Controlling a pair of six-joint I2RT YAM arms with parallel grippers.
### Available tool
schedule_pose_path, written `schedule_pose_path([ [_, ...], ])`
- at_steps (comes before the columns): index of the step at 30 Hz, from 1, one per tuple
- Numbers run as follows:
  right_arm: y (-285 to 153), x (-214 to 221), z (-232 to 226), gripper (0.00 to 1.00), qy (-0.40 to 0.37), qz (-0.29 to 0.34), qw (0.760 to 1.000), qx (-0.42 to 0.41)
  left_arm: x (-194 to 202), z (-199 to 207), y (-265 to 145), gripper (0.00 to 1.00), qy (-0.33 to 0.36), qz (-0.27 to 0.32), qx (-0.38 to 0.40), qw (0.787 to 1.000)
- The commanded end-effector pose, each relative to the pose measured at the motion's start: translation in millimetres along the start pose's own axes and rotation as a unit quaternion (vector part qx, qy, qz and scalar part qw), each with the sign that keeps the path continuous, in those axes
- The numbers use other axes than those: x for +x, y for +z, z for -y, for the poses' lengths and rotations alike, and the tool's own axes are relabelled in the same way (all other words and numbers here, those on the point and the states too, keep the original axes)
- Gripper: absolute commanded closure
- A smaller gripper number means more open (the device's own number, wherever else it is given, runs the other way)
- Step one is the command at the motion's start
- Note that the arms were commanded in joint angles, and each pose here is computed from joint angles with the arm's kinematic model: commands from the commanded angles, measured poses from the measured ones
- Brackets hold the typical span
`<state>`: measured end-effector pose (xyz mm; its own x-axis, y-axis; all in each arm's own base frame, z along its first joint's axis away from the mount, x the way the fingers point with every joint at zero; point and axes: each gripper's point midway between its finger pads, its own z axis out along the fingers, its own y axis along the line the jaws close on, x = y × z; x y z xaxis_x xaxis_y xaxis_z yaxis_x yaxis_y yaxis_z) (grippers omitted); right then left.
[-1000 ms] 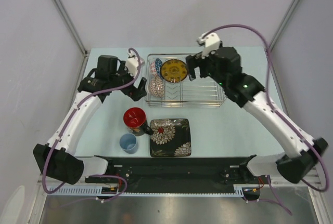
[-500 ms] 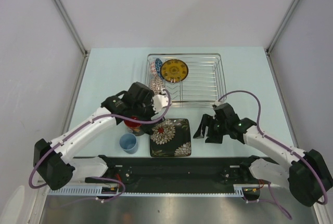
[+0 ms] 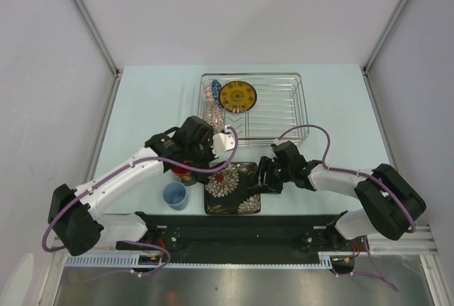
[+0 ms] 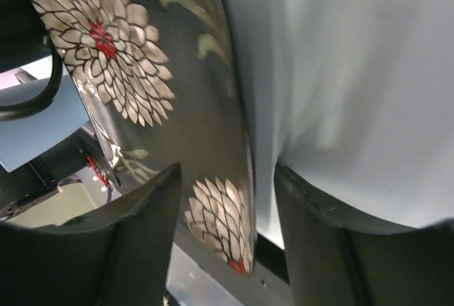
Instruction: Load the mixed dishes into the dish rack
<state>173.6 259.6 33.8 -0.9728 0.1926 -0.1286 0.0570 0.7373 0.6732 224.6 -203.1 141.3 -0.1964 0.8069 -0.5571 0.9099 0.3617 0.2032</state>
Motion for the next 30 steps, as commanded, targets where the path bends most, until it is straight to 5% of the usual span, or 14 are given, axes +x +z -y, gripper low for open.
schedule_pose_path([
  [1,11.6,-7.8,-14.1,0.44,-0.017,0.023,0.999,-0.022,-1.9,-7.9,1.3,0.00,0.025,0.007,-0.023,0.999],
  [9,21.6,-3.8,-11.7,0.60,-0.019,0.012,1.000,-0.005,-7.3,-11.7,-4.6,0.00,0.019,0.016,-0.034,0.999],
  [15,25.3,-2.8,-9.3,1.00,-0.022,0.010,1.000,0.015,-7.6,-16.3,-11.6,0.00,0.023,0.017,-0.049,0.998],
  [24,-3.2,-13.2,-10.1,1.00,-0.050,0.051,0.997,0.036,-9.5,-22.0,-20.6,0.00,0.016,0.028,-0.068,0.997],
  [30,-61.2,-42.0,-21.7,1.00,-0.115,0.118,0.985,0.048,-26.9,-52.4,-35.7,0.00,-0.042,0.065,-0.102,0.992],
])
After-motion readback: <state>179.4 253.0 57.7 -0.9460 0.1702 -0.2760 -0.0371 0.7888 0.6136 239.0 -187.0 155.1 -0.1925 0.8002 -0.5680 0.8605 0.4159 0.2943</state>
